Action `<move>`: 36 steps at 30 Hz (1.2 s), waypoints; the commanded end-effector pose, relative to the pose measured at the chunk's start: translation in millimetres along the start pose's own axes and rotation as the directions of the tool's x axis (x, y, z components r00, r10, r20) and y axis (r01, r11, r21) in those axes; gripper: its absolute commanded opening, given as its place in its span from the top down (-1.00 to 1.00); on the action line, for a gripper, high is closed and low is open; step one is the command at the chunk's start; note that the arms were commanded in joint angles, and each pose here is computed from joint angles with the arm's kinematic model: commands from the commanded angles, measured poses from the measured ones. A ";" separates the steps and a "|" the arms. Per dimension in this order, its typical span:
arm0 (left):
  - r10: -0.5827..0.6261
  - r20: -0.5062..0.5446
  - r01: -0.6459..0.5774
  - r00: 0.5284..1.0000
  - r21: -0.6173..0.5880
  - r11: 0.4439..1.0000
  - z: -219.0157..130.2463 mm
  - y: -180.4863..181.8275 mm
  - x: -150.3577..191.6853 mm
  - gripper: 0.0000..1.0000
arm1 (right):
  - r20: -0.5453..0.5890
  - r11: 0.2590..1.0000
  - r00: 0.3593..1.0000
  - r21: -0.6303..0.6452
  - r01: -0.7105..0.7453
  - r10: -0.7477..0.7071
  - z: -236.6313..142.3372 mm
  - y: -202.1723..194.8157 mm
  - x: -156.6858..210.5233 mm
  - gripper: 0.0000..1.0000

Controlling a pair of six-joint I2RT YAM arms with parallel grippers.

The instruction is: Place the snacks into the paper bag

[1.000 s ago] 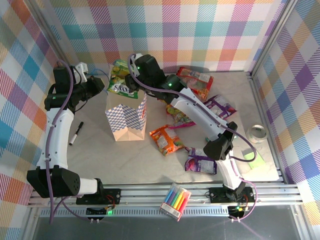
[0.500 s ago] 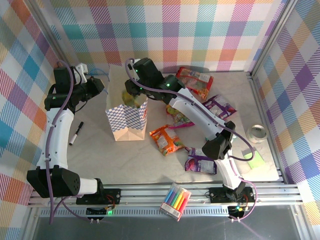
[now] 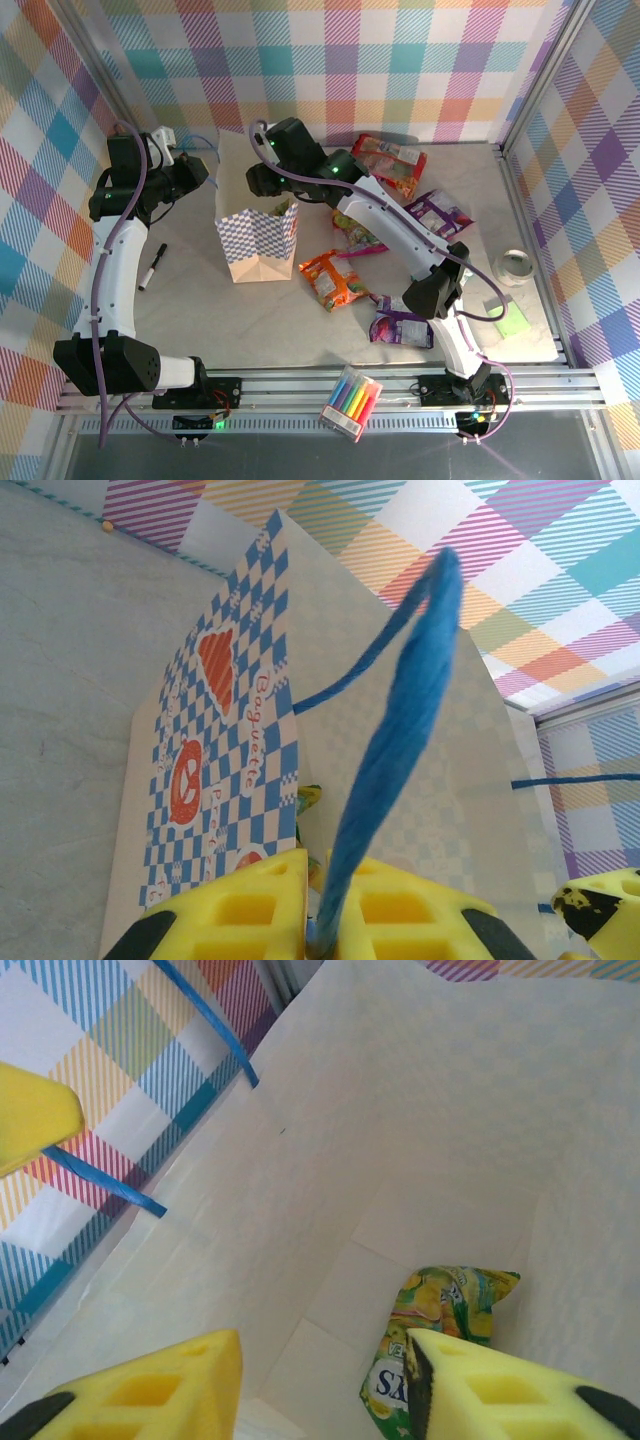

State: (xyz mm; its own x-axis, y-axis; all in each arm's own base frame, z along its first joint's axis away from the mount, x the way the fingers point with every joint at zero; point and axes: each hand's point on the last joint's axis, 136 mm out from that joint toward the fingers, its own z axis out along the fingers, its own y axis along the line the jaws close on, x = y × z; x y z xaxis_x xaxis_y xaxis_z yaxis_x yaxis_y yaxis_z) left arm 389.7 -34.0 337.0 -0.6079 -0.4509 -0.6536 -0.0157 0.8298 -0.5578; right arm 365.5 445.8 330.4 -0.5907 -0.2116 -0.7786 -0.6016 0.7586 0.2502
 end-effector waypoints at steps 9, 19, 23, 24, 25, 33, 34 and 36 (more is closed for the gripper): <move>0.005 0.004 -0.005 1.000 -0.001 1.000 -7.4 0.7 -0.8 0.71 | 0.001 0.994 1.000 -0.105 0.004 -0.004 -44.3 21.1 -9.0 -0.39; 0.000 -0.005 0.000 1.000 -0.017 1.000 -4.8 5.2 1.7 0.72 | 0.004 0.971 1.000 -0.239 -0.004 0.005 -78.0 44.8 -11.5 -0.47; 0.001 -0.006 -0.001 1.000 -0.018 1.000 -4.6 5.2 1.9 0.71 | 0.015 0.976 1.000 -0.218 -0.020 0.024 -87.3 40.3 -10.0 -0.46; 0.000 -0.007 0.000 1.000 -0.018 1.000 -4.8 5.6 2.2 0.71 | 0.017 0.979 0.999 -0.204 -0.027 0.031 -89.1 37.6 -8.6 -0.46; -0.001 -0.008 0.001 1.000 -0.019 1.000 -4.5 5.9 2.2 0.71 | 0.013 0.980 0.999 -0.195 -0.030 0.033 -90.8 35.1 -6.7 -0.47; -0.004 -0.017 0.004 1.000 -0.017 1.000 -2.9 6.1 3.5 0.71 | -0.010 0.987 1.000 -0.162 -0.006 0.005 -112.2 21.3 19.2 -0.48; -0.004 -0.016 0.004 1.000 -0.019 1.000 -3.0 6.5 3.6 0.71 | -0.006 0.987 1.000 -0.160 -0.007 0.006 -114.2 19.5 21.9 -0.49; -0.004 -0.018 0.004 1.000 -0.024 1.000 -2.5 7.5 3.7 0.71 | 0.008 0.988 1.000 -0.157 -0.010 0.011 -120.1 16.5 25.6 -0.51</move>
State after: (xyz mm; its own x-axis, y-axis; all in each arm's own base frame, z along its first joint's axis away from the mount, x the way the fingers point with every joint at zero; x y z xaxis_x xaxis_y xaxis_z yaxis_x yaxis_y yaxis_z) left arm 387.4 -33.8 333.0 -0.6200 -0.4521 -0.6413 -0.0286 0.8298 -0.5573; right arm 282.4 386.8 360.1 -0.6399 -0.2452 -0.7283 -0.6536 0.6721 0.3480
